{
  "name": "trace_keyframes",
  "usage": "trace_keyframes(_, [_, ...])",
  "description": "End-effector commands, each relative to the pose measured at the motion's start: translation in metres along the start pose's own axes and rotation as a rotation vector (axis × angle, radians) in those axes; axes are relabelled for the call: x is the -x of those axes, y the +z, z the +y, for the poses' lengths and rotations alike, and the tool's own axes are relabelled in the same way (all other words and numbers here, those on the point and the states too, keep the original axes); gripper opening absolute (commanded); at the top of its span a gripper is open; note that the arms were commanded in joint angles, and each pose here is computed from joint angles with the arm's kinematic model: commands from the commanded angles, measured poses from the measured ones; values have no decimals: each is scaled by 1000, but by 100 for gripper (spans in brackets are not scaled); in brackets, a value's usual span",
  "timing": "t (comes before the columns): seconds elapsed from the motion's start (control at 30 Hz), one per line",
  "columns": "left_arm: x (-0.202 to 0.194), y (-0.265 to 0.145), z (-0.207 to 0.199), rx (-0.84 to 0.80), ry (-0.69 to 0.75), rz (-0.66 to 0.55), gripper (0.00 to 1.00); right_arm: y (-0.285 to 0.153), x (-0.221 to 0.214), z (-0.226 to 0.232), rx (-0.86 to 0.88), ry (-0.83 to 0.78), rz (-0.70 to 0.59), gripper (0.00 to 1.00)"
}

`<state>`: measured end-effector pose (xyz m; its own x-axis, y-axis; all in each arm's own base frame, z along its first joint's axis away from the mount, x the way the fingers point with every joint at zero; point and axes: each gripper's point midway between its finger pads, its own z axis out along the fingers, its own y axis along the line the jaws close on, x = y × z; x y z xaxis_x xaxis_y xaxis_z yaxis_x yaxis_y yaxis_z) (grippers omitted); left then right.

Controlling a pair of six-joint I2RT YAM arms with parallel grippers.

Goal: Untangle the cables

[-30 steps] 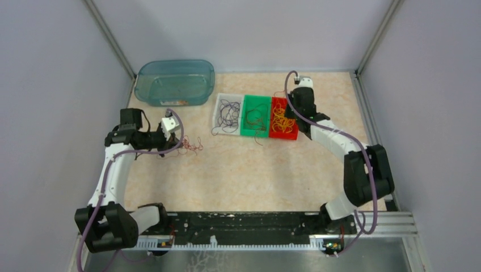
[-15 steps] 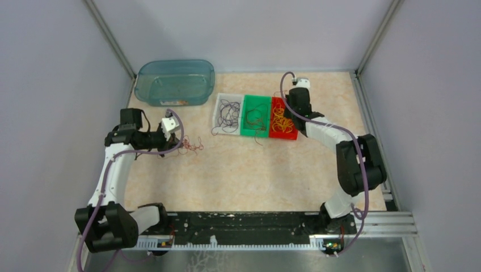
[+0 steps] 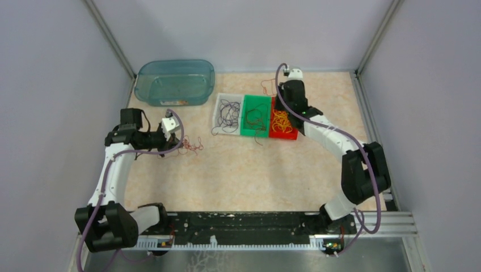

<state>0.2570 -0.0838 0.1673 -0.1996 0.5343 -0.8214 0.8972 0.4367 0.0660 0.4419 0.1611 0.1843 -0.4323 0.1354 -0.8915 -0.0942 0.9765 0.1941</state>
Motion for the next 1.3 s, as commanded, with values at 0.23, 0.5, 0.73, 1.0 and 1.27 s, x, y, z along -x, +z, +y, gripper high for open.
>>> trace_keyframes(0.23, [7,0,-6,-26,23,-29,0,40,-46,59,26,1,187,0])
trace_keyframes(0.5, [9,1,-7,-35,24,-39,0,54,-73,59,-15,-6,233,0])
trace_keyframes(0.73, [14,0,-14,-62,27,-63,0,47,-60,75,45,9,187,23])
trace_keyframes(1.0, [29,-4,-26,-111,7,-118,0,11,4,97,152,43,25,35])
trace_keyframes(1.27, [49,-12,-42,-170,12,-176,0,-69,56,145,485,13,-155,44])
